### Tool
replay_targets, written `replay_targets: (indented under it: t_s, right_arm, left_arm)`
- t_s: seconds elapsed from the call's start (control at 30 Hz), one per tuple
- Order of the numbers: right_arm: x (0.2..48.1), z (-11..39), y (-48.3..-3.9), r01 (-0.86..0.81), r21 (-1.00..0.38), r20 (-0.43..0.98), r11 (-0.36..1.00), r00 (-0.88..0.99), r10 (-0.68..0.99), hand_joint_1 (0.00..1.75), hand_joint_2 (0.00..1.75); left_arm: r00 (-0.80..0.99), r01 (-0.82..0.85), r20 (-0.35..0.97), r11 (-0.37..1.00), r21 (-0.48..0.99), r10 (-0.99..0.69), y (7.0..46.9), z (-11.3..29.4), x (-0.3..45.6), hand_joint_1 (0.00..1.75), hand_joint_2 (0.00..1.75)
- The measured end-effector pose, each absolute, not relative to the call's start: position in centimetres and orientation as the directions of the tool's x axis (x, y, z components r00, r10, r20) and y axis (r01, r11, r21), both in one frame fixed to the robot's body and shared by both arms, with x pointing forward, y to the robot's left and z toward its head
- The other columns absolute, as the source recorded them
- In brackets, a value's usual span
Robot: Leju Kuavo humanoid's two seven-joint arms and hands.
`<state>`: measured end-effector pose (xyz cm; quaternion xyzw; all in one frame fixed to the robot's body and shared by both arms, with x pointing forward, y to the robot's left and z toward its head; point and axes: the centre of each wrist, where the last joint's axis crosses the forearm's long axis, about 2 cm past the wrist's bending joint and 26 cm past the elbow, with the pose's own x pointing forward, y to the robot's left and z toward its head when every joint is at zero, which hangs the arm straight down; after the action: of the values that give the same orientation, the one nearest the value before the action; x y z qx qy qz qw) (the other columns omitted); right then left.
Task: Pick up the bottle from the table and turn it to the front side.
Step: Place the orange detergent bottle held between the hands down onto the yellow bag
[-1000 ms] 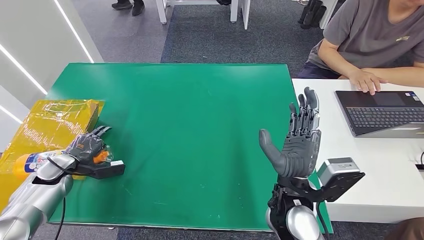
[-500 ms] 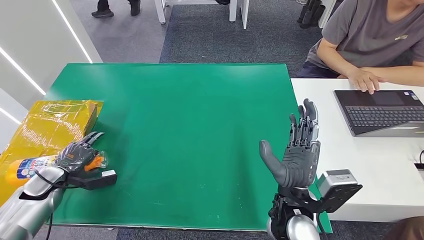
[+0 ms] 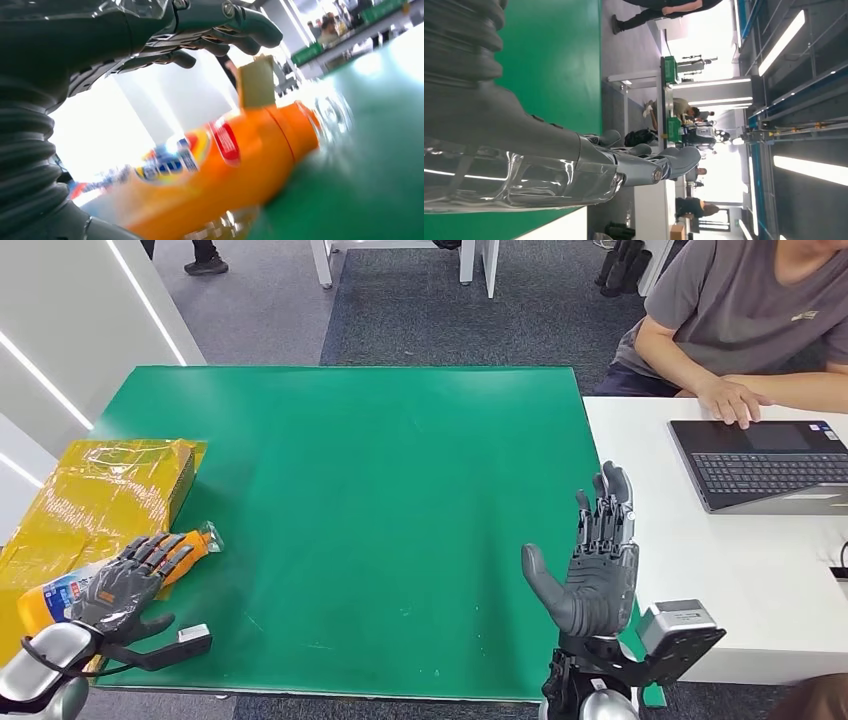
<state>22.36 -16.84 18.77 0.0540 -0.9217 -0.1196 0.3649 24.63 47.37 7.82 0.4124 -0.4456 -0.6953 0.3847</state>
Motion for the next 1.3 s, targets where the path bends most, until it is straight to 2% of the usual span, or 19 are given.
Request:
replay_targets:
  t_s: [0.53, 0.73, 0.87, 1.0, 1.2, 1.3]
  right_arm:
    - [22.2, 17.6, -16.8, -0.022, 0.275, 0.687, 0.961, -0.695, -0.213, 0.0, 1.75]
    - [22.2, 17.7, -16.7, -0.034, 0.272, 0.694, 0.962, -0.686, -0.22, 0.0, 1.75]
    - [22.3, 17.8, -16.6, -0.044, 0.268, 0.693, 0.962, -0.685, -0.225, 0.0, 1.75]
    - [22.3, 17.8, -16.5, -0.049, 0.261, 0.696, 0.964, -0.683, -0.223, 0.0, 1.75]
    - [22.4, 17.8, -16.5, -0.048, 0.254, 0.697, 0.966, -0.684, -0.217, 0.0, 1.75]
    - [22.5, 17.8, -16.4, -0.048, 0.233, 0.695, 0.971, -0.691, -0.201, 0.0, 1.75]
  left_arm:
    - [-0.375, 0.069, -0.257, -0.304, 0.95, -0.891, 47.4, 10.9, 23.7, 0.0, 1.75]
    - [-0.364, -0.06, -0.25, -0.245, 0.968, -0.897, 47.5, 12.6, 24.1, 0.0, 1.75]
    - [-0.363, -0.238, -0.192, -0.109, 0.965, -0.912, 47.0, 14.3, 25.7, 0.0, 1.75]
    - [-0.38, -0.411, -0.032, 0.138, 0.901, -0.925, 45.4, 15.5, 27.5, 0.0, 1.75]
    - [-0.405, -0.472, 0.077, 0.28, 0.836, -0.911, 43.3, 15.7, 28.7, 0.0, 1.75]
    - [-0.458, -0.493, 0.239, 0.468, 0.733, -0.856, 41.7, 15.7, 29.6, 0.0, 1.75]
